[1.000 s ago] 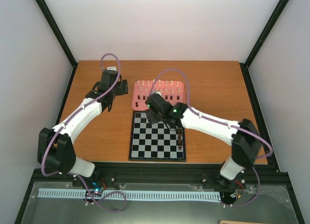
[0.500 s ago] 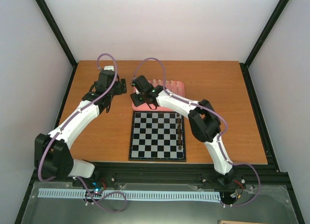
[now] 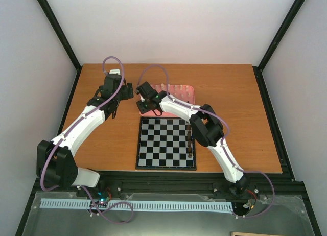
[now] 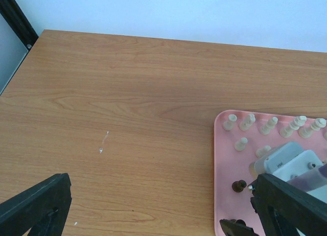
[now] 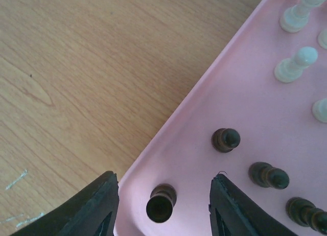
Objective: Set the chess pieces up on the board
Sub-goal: Pick up the chess piece from the storage box, then place the chess piece on the chessboard.
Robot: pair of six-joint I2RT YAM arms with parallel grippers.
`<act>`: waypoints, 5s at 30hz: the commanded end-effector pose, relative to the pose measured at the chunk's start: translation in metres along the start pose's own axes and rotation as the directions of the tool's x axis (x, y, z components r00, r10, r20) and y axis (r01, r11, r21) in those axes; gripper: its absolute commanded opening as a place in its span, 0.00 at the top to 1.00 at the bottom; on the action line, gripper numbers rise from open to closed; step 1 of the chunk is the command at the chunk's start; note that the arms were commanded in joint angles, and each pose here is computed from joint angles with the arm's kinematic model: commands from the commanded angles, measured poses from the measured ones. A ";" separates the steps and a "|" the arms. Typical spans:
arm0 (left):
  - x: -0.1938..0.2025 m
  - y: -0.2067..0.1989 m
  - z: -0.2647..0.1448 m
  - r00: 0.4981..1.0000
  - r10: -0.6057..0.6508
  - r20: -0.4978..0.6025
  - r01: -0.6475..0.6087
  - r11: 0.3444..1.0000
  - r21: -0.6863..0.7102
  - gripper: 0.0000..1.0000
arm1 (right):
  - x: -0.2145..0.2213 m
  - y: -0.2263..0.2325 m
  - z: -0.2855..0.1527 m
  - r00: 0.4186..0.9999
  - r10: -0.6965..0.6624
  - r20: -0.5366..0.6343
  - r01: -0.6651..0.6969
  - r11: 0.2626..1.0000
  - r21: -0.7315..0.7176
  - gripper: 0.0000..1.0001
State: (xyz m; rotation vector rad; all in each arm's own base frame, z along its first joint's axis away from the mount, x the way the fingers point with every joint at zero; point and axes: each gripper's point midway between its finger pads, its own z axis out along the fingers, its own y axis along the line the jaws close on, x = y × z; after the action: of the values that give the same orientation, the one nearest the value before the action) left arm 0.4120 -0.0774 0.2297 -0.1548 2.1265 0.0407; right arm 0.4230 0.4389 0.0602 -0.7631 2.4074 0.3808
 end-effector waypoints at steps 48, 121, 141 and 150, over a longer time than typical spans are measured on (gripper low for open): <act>-0.003 0.001 0.009 1.000 -0.001 0.009 0.001 1.000 -0.025 0.00 | 0.002 -0.024 -0.168 0.981 0.093 0.169 -0.105 0.992 0.063 0.85; 0.006 -0.002 0.025 1.000 0.009 -0.022 -0.010 0.999 -0.038 0.00 | 0.308 -0.007 -0.218 0.962 0.272 -0.037 -0.266 0.956 0.123 0.83; 0.008 -0.004 0.029 0.999 0.014 -0.032 -0.015 0.999 -0.039 0.00 | 0.312 -0.010 -0.214 0.966 0.255 -0.050 -0.245 0.957 0.153 0.75; 0.008 -0.003 0.028 0.999 0.014 -0.031 -0.016 0.999 -0.042 0.00 | 0.306 -0.007 -0.219 0.967 0.253 -0.039 -0.245 0.960 0.133 0.62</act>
State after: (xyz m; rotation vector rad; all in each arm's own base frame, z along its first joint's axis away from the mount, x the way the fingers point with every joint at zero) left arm 0.4240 -0.0773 0.1892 -0.1489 2.2080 0.1102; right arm 0.1224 0.2050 0.0384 -0.4319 2.6003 0.2871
